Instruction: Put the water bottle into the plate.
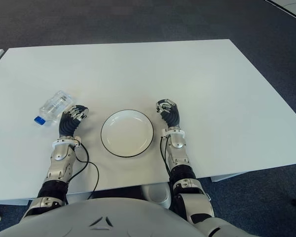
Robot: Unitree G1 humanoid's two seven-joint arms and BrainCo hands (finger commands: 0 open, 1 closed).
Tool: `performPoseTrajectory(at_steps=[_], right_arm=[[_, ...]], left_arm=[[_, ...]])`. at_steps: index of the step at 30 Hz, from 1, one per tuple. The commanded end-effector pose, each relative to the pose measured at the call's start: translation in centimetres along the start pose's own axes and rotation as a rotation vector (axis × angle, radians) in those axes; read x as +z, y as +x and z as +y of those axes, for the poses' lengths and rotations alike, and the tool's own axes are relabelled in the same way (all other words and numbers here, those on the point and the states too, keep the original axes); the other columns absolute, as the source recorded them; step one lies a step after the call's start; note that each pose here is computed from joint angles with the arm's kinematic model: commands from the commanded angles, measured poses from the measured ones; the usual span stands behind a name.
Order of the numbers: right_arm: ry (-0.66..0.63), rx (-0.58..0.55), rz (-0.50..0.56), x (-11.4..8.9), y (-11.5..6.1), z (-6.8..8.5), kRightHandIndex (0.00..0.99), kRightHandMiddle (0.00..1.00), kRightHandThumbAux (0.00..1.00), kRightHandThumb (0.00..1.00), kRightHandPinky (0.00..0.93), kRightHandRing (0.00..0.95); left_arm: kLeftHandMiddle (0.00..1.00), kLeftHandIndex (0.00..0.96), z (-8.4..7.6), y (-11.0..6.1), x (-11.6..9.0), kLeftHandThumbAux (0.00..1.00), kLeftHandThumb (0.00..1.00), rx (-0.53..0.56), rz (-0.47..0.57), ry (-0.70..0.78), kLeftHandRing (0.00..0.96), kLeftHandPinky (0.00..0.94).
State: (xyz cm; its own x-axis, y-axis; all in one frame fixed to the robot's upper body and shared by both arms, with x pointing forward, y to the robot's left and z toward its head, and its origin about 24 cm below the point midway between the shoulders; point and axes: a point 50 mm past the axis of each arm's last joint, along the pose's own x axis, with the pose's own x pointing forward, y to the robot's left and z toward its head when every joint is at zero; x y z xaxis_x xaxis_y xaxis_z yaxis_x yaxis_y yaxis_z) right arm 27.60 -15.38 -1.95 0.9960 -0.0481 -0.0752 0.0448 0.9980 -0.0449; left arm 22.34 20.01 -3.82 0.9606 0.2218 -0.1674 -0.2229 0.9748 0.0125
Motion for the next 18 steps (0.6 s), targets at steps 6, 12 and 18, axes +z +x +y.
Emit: performPoseTrajectory(at_steps=[6, 12, 18], right_arm=[[0.003, -0.002, 0.109, -2.1, -1.2, -0.1, 0.439, 0.828, 0.728, 0.701, 0.79, 0.806], [0.001, -0.007, 0.114, -2.1, -1.2, -0.1, 0.438, 0.83, 0.728, 0.701, 0.791, 0.81], [0.002, -0.003, 0.117, -2.1, -1.3, 0.0, 0.438, 0.827, 0.728, 0.7, 0.787, 0.805]], left_arm=[[0.427, 0.425, 0.0, -1.3, -1.9, 0.719, 0.712, -0.022, 0.093, 0.054, 0.416, 0.418], [0.445, 0.424, -1.1, -2.5, 1.1, 0.72, 0.709, -0.029, -0.031, 0.183, 0.434, 0.423], [0.485, 0.425, -0.8, -2.5, 1.9, 0.72, 0.71, 0.052, -0.113, 0.478, 0.466, 0.397]])
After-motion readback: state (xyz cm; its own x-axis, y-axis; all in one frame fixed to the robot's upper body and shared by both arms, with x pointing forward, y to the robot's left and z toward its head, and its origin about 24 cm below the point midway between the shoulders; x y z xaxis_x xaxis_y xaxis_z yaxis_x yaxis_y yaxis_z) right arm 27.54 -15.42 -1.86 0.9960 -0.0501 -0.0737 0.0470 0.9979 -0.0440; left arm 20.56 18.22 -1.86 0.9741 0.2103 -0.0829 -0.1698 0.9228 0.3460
